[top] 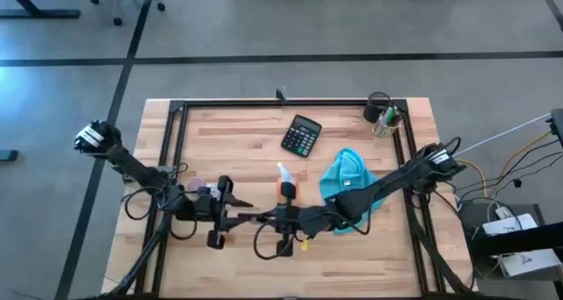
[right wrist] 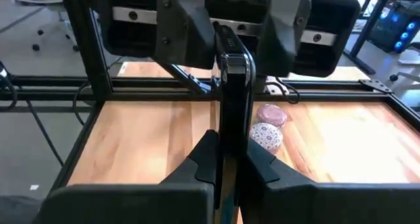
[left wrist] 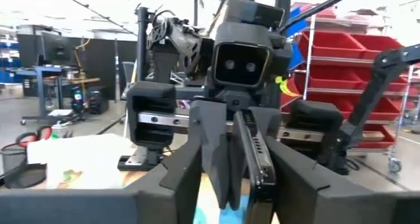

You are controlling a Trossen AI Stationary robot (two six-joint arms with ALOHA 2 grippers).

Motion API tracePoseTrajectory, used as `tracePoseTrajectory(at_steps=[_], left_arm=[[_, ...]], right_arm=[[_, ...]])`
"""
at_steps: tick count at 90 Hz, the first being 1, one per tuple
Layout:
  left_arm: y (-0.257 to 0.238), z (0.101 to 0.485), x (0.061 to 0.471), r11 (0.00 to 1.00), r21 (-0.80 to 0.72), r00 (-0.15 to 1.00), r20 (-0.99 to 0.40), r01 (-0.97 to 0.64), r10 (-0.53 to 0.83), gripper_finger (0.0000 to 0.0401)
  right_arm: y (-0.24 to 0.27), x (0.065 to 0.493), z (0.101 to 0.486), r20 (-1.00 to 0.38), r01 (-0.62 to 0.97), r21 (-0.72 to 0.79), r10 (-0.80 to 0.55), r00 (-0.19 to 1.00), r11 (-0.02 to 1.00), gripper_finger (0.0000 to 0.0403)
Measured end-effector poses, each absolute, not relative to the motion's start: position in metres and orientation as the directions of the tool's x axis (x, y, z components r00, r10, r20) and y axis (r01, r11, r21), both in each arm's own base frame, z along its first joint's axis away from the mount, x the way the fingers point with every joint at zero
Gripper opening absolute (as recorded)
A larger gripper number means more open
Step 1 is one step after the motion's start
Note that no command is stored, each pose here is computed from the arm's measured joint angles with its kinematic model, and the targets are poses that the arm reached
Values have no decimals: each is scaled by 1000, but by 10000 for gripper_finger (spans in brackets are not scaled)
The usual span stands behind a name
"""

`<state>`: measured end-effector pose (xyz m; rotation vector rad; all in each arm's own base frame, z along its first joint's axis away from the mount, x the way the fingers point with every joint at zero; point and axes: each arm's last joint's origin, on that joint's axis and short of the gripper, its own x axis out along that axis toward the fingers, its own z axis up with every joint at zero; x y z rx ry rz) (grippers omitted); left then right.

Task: Apply microfiber cloth
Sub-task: Spray the front and back of the cellphone using the spray bottle

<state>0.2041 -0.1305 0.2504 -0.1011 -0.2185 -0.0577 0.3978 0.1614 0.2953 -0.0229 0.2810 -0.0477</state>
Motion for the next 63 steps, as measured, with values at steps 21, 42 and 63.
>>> tracePoseTrajectory(at_steps=[21, 42, 63], left_arm=[[-130, 251, 204, 995, -72, 974, 220, 66, -49, 153], [-131, 251, 204, 995, -35, 971, 225, 93, -83, 22], [-131, 251, 204, 997, -40, 974, 221, 66, -56, 19]], right_arm=[[158, 399, 296, -276, 50, -26, -55, 960, 998, 6], [156, 400, 296, -273, 56, -17, -58, 960, 998, 6], [155, 400, 296, -277, 51, -25, -55, 959, 998, 33]])
